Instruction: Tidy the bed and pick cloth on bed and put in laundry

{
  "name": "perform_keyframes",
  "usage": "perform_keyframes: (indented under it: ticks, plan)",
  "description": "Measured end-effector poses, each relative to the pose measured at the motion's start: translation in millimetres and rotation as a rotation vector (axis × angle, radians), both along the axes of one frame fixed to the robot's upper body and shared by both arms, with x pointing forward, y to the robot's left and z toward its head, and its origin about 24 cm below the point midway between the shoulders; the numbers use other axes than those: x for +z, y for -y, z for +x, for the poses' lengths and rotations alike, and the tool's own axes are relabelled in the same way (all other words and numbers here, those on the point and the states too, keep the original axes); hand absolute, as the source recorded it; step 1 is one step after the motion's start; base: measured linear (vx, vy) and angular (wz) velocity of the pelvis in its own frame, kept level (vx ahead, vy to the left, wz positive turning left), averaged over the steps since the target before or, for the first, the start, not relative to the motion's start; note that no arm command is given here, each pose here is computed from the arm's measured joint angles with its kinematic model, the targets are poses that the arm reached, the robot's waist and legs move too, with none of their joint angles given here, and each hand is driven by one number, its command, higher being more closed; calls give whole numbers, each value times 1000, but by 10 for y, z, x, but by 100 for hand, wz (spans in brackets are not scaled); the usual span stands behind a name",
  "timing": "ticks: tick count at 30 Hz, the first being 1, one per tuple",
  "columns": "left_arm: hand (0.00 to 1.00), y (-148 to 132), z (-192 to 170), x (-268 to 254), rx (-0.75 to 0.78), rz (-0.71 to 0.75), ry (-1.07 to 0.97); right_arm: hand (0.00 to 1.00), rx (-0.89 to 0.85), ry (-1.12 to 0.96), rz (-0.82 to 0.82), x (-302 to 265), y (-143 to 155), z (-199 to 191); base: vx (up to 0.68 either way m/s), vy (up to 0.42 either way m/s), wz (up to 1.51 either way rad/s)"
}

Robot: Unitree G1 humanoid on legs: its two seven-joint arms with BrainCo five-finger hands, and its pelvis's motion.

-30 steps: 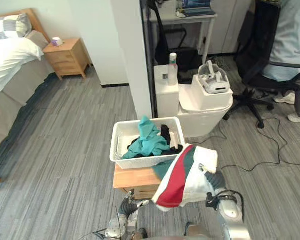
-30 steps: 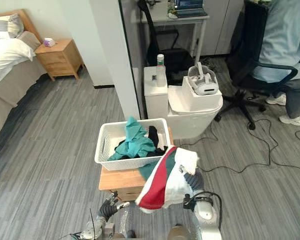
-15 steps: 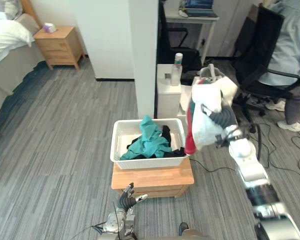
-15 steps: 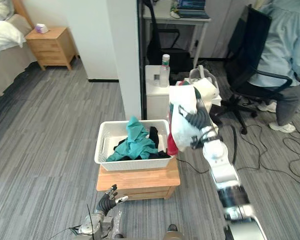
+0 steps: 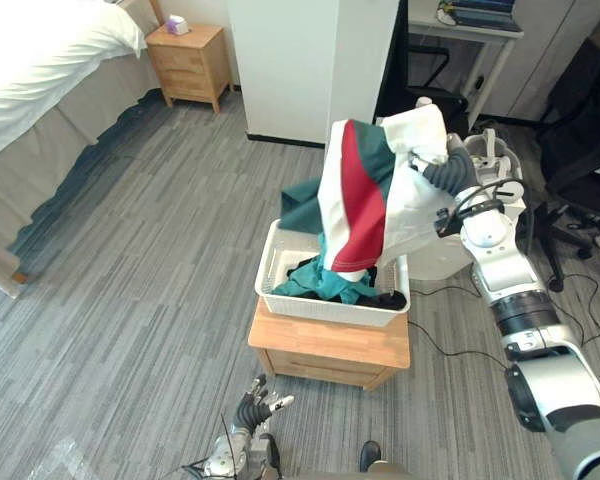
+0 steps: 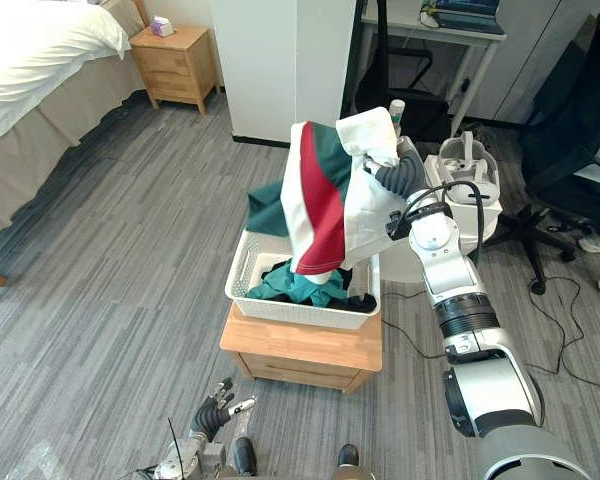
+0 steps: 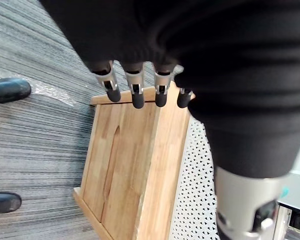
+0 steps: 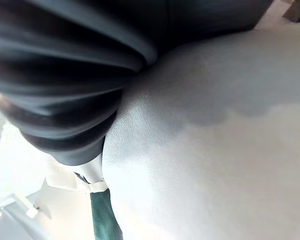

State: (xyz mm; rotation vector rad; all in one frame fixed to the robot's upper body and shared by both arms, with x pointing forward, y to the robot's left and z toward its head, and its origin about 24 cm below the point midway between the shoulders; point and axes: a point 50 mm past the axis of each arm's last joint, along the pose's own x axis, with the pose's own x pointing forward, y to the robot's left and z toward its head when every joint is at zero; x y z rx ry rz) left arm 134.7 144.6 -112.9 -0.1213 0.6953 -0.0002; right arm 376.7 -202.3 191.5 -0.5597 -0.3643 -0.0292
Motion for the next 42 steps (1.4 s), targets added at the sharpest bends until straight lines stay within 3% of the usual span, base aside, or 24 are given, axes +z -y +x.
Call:
perform_keyframes:
  ticks: [8,15,19,20,26,32,37,42]
  plan:
    - [0,5,199,130,-2,-9,97,100,-72,-20,-2,202,102,174,-92,21,2]
    - [0,37,393,284,14,-49,198,100,-192,56,-14,678,390,225,-14,-7,10]
    - [0,51,416,308,13,-56,211,100,-236,35,-4,629,500,223,26,-8,2]
    - [0,57,424,316,12,-60,216,0,-255,5,6,559,546,233,41,-6,1]
    - [0,117,547,389,-4,-69,258,0,-255,-29,22,450,518,257,20,-4,1]
    - [0,130,653,456,-2,-68,297,0,-180,-93,63,-53,223,212,39,-12,-1]
    - [0,62,652,450,10,-39,295,0,-77,-110,-42,-482,-196,8,37,-47,-8]
    - [0,0,558,362,4,3,244,0,-64,-82,-113,-620,-270,-172,37,-43,-15]
